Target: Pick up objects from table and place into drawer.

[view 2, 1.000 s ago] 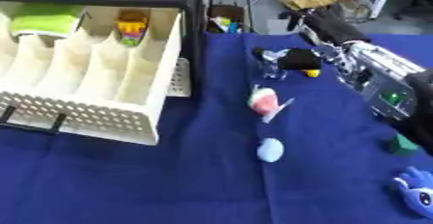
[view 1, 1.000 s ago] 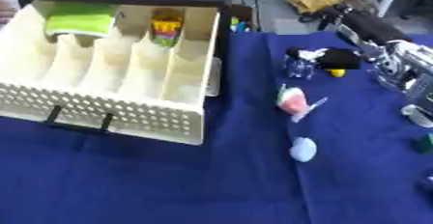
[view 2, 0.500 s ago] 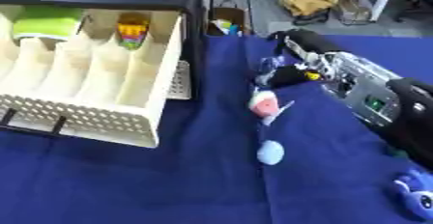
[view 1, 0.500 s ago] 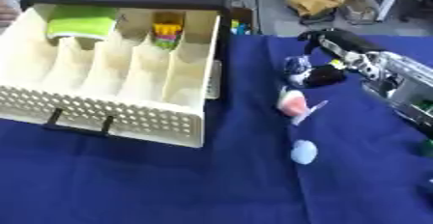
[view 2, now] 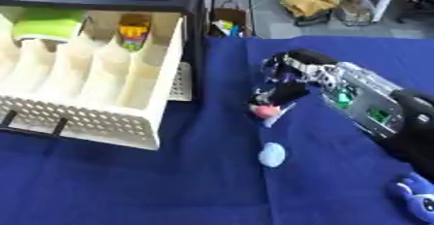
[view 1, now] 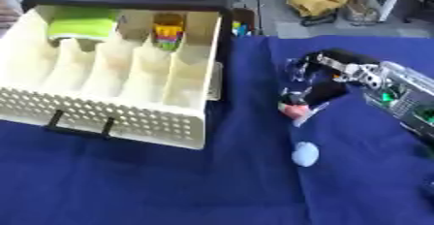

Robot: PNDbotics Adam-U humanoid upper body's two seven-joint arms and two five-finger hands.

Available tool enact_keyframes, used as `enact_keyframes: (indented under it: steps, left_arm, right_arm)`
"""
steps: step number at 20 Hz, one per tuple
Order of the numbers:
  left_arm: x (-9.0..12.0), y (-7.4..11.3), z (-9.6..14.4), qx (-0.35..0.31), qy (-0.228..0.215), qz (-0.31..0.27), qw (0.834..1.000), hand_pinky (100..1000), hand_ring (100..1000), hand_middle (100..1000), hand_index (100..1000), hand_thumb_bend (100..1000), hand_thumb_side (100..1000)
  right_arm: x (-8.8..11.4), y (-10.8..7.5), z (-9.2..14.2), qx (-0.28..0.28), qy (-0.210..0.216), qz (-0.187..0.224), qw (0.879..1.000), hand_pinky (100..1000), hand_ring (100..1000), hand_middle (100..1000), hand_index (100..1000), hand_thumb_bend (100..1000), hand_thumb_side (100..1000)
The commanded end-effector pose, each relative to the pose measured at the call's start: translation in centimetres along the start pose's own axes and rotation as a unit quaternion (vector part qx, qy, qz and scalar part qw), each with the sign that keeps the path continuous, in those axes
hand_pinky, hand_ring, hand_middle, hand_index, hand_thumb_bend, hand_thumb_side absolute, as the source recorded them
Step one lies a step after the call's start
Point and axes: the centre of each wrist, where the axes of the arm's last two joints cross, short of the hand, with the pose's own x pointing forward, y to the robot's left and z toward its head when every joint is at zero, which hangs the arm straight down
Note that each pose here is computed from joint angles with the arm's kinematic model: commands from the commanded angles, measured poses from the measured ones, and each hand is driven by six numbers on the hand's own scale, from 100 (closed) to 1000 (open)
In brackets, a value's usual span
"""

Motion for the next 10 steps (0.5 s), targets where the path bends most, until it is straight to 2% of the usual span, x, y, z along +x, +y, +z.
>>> enact_keyframes:
  steps: [1,10]
  left_arm:
    - [0.3,-0.1,-0.6,-0.007,-0.01,-0.001,1.0,411,492,568,763,180,978]
    - [0.3,-0.1,-0.5,-0.006,-0.009,-0.001,1.0,409,491,568,763,179,980]
  right_arm:
    - [-0.3,-2.0,1.4,-0.008,0.001,0.01,1.0,812,863,684,893,614,500]
    - [-1.4,-2.2,2.2,0.035,0.024,0.023,0.999,819,869,696,890,610,492]
